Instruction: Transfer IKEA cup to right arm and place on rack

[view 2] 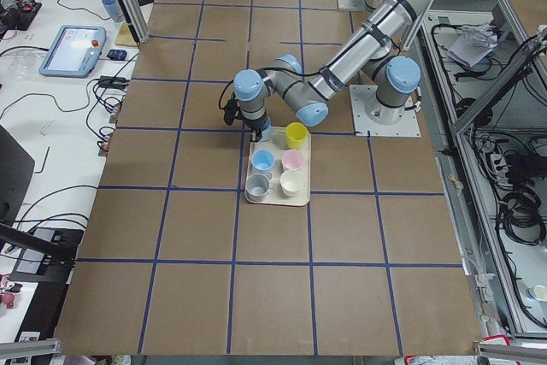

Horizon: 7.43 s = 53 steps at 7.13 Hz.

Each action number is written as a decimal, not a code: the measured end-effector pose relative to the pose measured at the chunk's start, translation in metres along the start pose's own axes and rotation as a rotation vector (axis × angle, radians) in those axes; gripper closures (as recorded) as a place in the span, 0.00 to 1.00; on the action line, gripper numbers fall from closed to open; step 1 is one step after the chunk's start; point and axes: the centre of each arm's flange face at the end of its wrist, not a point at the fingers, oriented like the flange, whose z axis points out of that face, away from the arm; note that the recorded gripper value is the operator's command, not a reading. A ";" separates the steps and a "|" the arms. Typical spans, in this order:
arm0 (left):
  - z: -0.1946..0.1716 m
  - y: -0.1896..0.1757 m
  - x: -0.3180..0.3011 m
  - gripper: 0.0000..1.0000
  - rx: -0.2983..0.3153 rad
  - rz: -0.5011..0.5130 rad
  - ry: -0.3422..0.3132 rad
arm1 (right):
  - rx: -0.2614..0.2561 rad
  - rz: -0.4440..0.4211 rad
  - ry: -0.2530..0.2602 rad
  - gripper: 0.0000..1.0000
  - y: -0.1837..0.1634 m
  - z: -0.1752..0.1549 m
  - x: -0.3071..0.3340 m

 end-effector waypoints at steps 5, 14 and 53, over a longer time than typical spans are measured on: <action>-0.125 -0.036 0.034 1.00 0.132 -0.035 0.129 | -0.150 0.143 -0.411 0.00 0.003 -0.008 -0.036; -0.227 -0.023 0.276 1.00 0.465 -0.176 1.248 | -0.982 0.845 -0.955 0.00 -0.026 -0.023 -0.099; -0.233 0.052 0.339 0.00 0.429 -0.163 1.406 | -1.040 0.995 -0.753 1.00 0.008 -0.025 -0.121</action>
